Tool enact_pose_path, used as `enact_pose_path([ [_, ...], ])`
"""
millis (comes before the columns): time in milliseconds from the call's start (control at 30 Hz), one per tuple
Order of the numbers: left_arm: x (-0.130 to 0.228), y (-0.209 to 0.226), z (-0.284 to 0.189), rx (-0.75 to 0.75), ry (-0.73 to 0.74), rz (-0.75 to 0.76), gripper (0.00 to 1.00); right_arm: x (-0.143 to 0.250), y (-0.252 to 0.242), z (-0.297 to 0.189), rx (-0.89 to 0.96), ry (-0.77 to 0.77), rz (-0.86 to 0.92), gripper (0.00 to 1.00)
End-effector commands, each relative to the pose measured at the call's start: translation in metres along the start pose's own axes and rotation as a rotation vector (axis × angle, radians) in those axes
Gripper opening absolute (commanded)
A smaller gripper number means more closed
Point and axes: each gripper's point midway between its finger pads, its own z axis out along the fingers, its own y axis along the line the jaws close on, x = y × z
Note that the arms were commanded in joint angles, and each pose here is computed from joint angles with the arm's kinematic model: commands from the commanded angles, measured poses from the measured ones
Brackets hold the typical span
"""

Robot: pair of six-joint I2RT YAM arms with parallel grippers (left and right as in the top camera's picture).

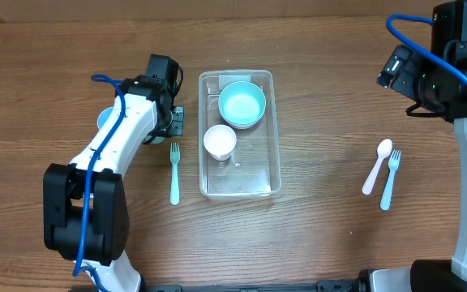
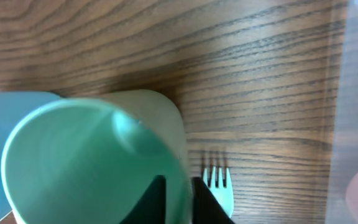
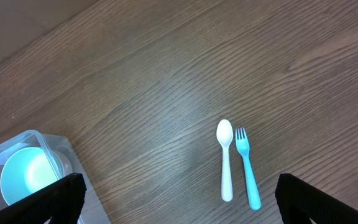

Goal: Pack container
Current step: 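Move the left gripper back and grasp a teal cup, then lower the teal cup into the pink cup in the container, release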

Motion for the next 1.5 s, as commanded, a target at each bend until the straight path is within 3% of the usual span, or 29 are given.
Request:
enact_pose_path([
  [0,-0.023,0.002,-0.020,-0.007,-0.054,-0.001,0.04,-0.003,0.000,-0.005,-0.009,-0.017,0.007,1.00],
  [167,-0.055,0.004,-0.066,0.004,-0.132,-0.013,0.04,-0.003,0.000,-0.005,-0.009,-0.017,0.007,1.00],
  [267,-0.073,-0.002,-0.124,0.028,-0.192,0.001,0.04,-0.003,0.000,-0.005,-0.009,-0.017,0.007,1.00],
  [367,-0.068,-0.040,-0.181,0.078,-0.228,0.095,0.04,-0.003,0.000,-0.005,-0.009,-0.017,0.007,1.00],
  [433,-0.058,-0.062,-0.189,0.108,-0.217,0.142,0.04,-0.003,0.000,-0.005,-0.009,-0.017,0.007,1.00],
  [567,-0.027,-0.112,-0.193,0.140,-0.170,0.215,0.04,-0.003,0.000,-0.005,-0.009,-0.017,0.007,1.00],
  [733,0.000,-0.134,-0.192,0.158,-0.096,0.197,0.04,-0.003,0.000,-0.005,-0.009,-0.017,0.007,1.00],
  [933,0.025,-0.151,-0.147,0.138,-0.009,0.235,0.04,-0.003,0.000,-0.005,-0.009,-0.017,0.007,1.00],
  [1467,0.027,-0.160,-0.126,0.157,-0.005,0.231,0.04,-0.003,0.000,-0.005,-0.009,-0.017,0.007,1.00],
])
